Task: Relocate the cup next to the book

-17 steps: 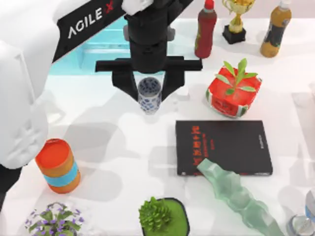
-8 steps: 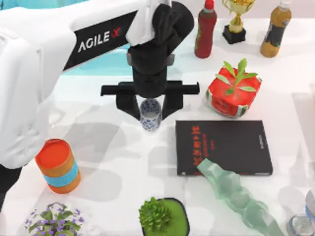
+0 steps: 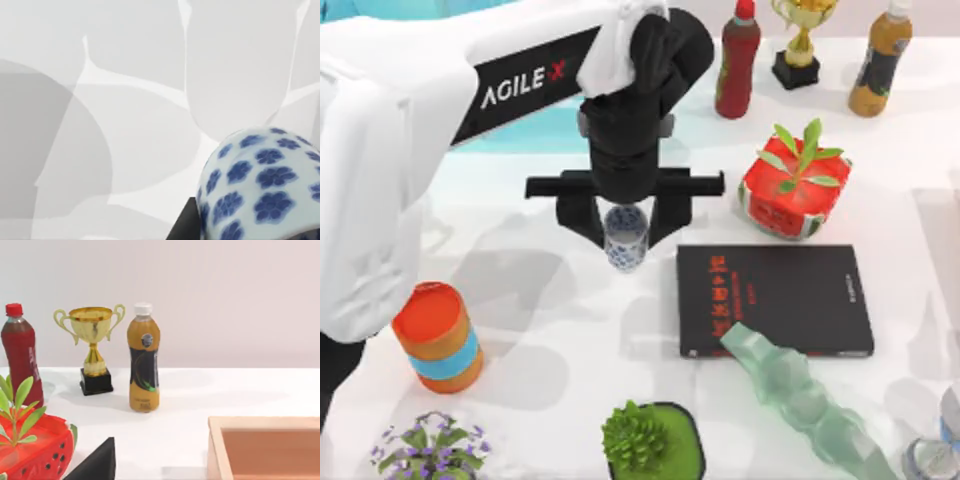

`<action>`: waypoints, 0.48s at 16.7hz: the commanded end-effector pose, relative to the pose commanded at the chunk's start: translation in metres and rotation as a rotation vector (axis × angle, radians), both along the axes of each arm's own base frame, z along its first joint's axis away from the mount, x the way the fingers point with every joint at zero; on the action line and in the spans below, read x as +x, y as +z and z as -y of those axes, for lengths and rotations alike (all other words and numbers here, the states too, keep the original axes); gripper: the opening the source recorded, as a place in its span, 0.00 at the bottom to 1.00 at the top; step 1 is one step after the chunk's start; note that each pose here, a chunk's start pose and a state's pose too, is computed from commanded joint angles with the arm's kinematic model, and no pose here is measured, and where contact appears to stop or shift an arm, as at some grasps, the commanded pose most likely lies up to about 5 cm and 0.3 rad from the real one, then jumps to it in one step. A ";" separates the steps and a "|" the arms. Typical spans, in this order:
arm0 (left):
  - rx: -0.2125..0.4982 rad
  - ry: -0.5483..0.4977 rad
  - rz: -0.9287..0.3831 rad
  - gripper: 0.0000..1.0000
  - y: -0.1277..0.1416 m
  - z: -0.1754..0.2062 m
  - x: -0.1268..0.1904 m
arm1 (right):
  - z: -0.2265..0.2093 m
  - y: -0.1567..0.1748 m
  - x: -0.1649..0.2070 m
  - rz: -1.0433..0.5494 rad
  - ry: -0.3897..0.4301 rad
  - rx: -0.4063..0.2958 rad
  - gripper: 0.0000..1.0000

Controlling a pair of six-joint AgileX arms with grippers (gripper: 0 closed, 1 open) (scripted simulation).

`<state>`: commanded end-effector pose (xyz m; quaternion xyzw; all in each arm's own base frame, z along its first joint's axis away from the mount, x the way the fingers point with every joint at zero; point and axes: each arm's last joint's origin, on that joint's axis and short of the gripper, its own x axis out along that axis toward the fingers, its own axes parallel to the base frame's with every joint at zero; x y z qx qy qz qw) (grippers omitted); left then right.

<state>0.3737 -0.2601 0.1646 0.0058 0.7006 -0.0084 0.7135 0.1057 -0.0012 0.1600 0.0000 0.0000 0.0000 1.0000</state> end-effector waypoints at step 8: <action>0.000 0.000 0.000 0.90 0.000 0.000 0.000 | 0.000 0.000 0.000 0.000 0.000 0.000 1.00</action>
